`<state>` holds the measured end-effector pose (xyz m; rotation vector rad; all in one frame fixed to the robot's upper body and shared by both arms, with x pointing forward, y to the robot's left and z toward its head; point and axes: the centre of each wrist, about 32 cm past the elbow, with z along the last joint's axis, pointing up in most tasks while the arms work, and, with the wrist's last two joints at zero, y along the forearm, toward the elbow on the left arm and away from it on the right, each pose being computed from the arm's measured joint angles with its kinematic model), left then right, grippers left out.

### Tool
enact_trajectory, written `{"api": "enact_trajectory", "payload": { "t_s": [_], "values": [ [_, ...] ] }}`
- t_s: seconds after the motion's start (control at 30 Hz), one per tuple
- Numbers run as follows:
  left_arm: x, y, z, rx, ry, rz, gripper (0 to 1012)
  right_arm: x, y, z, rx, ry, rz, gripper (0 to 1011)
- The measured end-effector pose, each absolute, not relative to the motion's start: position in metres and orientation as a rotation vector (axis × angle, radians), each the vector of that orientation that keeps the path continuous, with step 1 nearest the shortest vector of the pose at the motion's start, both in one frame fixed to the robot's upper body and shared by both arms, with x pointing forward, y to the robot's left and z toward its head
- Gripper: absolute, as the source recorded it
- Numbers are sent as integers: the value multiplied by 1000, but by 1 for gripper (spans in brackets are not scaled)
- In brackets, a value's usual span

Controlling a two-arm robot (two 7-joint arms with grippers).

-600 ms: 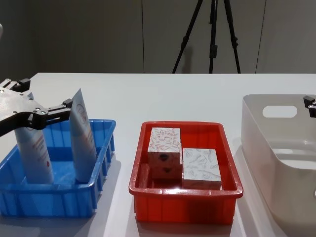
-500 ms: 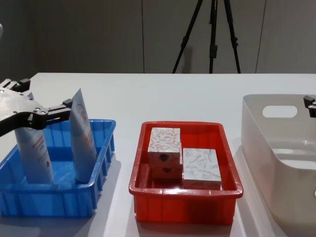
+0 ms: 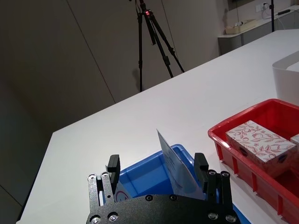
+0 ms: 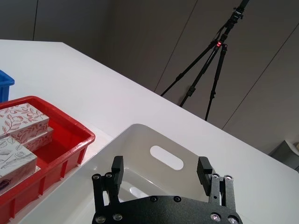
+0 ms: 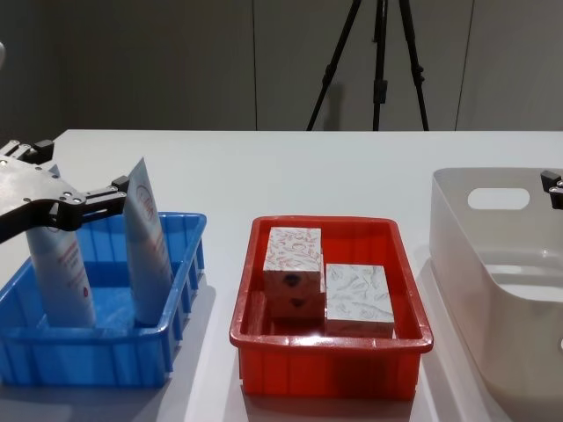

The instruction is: Bimanual collaborative sorting of washing and personal care products

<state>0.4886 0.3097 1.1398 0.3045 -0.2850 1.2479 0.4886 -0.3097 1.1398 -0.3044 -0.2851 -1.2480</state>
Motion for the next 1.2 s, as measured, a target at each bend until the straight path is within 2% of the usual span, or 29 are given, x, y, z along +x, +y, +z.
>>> {"api": "enact_trajectory", "payload": {
  "t_s": [0.53, 1.2],
  "values": [
    [489, 314, 1141, 288, -272, 1227, 1001, 489, -310, 1140, -304, -285, -1248, 1001],
    [477, 325, 1138, 305, -246, 1263, 1001, 489, -310, 1140, -304, -285, -1248, 1001]
  ]
}}
